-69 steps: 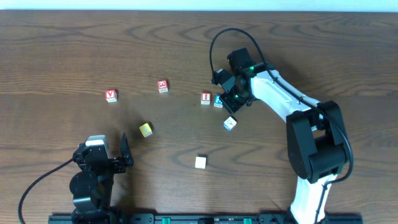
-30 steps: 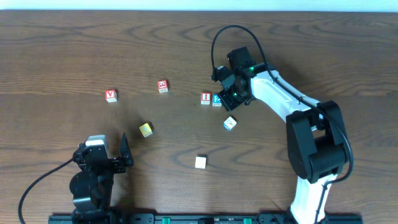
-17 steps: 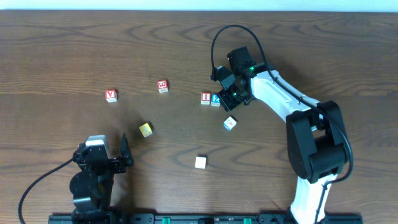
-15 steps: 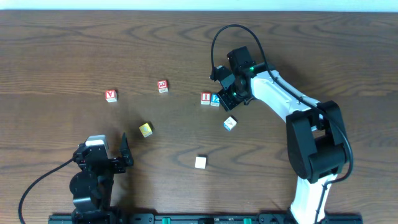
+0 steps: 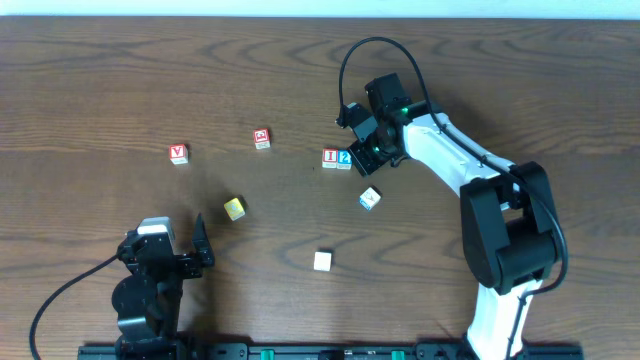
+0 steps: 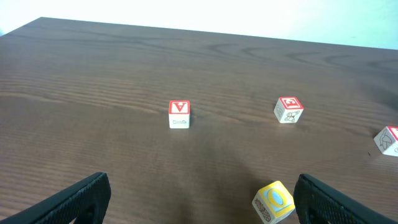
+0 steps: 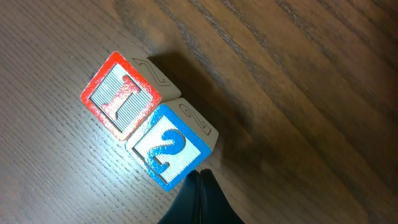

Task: Spell out Ai2

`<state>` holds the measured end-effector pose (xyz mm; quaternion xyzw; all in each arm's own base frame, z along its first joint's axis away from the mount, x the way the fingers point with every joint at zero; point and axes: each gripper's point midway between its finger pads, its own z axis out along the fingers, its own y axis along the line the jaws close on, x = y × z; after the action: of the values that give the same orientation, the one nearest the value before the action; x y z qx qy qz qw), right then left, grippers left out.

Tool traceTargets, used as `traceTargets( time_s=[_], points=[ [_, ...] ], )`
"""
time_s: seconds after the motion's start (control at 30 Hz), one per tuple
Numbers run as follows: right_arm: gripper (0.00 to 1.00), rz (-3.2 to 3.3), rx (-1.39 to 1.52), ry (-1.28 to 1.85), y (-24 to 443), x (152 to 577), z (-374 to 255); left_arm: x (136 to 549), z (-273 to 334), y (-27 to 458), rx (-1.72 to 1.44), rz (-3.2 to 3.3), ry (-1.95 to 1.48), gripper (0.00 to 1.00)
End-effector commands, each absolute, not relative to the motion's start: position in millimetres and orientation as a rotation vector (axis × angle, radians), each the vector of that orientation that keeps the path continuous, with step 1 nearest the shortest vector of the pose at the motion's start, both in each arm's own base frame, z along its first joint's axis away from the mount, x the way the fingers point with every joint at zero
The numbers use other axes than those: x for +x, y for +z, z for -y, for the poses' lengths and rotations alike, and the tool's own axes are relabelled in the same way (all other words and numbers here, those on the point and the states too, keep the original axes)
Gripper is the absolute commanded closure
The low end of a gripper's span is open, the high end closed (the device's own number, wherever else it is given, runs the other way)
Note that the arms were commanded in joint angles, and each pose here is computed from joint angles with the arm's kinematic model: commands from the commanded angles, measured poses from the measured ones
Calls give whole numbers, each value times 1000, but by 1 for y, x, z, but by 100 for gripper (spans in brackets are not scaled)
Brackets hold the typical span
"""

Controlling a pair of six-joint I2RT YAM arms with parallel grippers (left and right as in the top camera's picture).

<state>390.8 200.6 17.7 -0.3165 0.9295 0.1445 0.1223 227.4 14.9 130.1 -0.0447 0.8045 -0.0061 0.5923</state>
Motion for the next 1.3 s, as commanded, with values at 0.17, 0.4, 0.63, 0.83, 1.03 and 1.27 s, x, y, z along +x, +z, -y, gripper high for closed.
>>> traceTargets(
  time_s=[0.17,0.4,0.63,0.83,1.03,1.27],
  points=[
    [99,-2751,-818,191,13,404,-172,227,-16,119,-111,-1895,-14,5],
    [15,-2634,-660,68,92,419,-138,227,-16,119,-111,-1895,-14,5],
    [1,-2423,-572,34,196,370,-109,227,-16,119,-111,-1895,-14,5],
    [1,-2172,-496,30,232,301,-83,227,-16,119,-111,-1895,-14,5],
    [1,-2120,-483,40,206,253,-70,227,-16,119,-111,-1895,-14,5],
    [1,-2303,-488,46,144,210,-58,227,-16,119,-111,-1895,-14,5]
  ],
)
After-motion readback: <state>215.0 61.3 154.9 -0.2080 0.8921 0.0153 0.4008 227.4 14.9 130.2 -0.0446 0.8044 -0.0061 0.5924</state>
